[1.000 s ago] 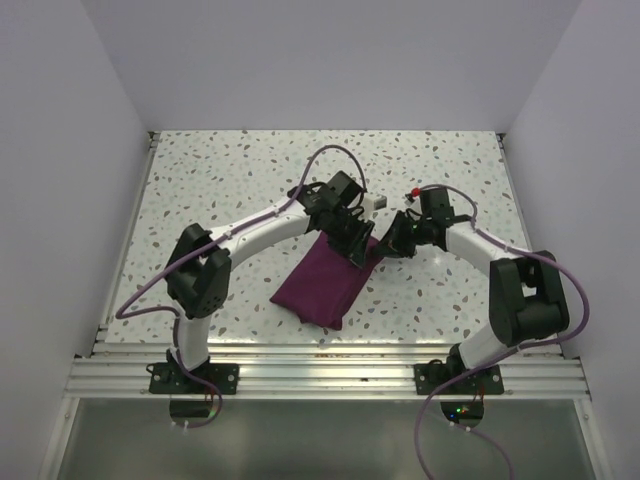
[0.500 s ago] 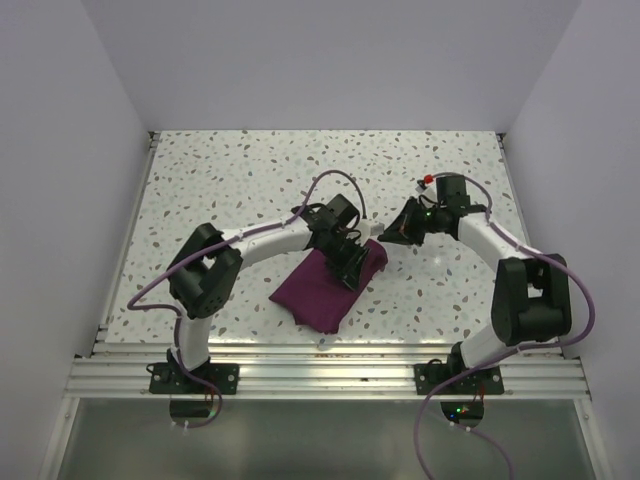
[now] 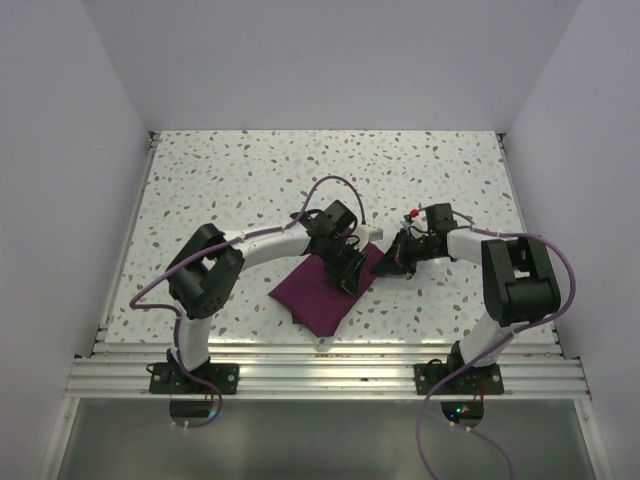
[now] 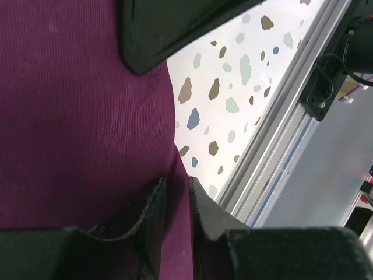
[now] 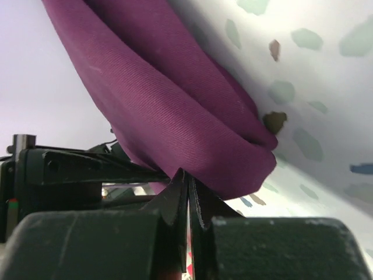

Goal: Prepare the surgical pack

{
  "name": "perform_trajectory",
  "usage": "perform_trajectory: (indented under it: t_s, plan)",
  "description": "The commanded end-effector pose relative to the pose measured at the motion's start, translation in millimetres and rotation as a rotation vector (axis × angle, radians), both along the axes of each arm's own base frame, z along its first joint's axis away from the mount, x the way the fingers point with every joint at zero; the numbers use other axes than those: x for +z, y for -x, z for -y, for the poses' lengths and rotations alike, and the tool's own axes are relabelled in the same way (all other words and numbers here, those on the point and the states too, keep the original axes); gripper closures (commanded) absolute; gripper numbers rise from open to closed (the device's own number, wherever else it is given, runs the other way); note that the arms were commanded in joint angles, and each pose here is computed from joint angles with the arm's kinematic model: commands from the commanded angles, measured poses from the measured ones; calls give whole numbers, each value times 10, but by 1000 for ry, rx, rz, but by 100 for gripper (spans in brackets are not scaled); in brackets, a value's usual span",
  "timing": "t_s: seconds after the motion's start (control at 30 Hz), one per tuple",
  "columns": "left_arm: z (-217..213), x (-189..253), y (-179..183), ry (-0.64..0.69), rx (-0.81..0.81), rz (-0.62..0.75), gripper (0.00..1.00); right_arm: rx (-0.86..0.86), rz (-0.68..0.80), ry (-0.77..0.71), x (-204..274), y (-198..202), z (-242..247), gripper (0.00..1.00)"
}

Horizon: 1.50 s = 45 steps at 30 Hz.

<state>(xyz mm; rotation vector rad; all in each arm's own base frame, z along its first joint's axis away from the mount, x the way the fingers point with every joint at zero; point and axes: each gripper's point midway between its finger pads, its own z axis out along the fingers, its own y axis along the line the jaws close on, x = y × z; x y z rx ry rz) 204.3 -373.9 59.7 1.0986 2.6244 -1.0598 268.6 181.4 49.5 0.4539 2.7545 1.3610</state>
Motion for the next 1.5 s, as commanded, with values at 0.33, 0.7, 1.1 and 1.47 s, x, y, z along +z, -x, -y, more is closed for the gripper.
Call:
perform_trajectory:
  t_s: [0.33, 0.7, 1.1, 1.47]
  plan:
    - [-317, 241, 446, 55, -60, -6, 75, 1, 69, 83, -62, -96, 158, 100]
    - [-352, -180, 790, 77, -162, -182, 80, -29, -27, 151, -438, 56, 244, 100]
    - [-804, -744, 331, -154, -16, -203, 84, -56, -33, 194, -500, -52, 303, 100]
    - [-1205, -678, -327, -263, 129, -85, 83, -43, -52, 198, -491, 80, 325, 100]
